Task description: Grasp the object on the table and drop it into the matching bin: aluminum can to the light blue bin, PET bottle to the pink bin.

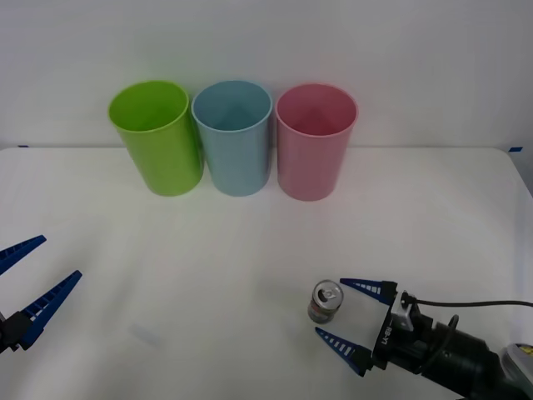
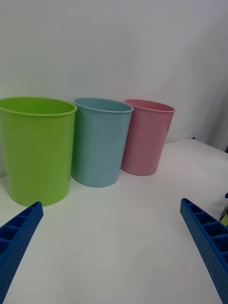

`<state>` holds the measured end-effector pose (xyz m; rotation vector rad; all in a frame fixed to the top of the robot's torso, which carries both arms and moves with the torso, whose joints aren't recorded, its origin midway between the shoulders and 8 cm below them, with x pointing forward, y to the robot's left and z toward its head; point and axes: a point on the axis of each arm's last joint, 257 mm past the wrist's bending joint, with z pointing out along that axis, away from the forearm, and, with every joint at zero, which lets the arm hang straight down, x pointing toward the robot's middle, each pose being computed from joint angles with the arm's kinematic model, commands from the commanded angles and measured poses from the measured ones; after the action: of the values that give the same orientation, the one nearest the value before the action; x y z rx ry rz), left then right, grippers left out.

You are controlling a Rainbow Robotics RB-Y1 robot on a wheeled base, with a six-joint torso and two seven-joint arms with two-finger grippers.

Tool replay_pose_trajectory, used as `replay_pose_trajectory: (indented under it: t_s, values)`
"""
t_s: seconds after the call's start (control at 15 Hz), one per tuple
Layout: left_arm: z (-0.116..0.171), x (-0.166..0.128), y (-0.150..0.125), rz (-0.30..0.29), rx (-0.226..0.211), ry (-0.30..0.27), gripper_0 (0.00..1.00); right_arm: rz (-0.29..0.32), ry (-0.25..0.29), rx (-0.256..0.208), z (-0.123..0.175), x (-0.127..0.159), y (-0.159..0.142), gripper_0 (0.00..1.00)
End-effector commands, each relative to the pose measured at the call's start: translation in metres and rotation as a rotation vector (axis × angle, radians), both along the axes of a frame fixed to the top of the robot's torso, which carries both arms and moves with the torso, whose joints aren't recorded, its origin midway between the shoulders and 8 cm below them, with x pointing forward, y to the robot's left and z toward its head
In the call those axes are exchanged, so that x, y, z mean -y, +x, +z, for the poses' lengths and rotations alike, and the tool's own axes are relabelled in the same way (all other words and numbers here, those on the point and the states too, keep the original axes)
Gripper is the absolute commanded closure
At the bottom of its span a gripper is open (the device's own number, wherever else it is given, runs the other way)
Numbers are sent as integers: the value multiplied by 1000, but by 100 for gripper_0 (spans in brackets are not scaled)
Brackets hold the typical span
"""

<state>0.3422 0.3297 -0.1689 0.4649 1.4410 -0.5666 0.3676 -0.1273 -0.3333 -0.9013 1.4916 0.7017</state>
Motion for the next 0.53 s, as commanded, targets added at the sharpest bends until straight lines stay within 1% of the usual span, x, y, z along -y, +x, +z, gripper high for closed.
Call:
replay_pose_trajectory:
  t_s: [0.07,0.4,0.53]
  values:
    - [0,0,0,0,0,0,0,-5,3,9,-2,-14,3,0]
    - [0,0,0,0,0,0,0,-8,1,16,-4,-35,8,0]
    - [0,0,0,0,0,0,0,-16,1,18,-4,-39,11,0]
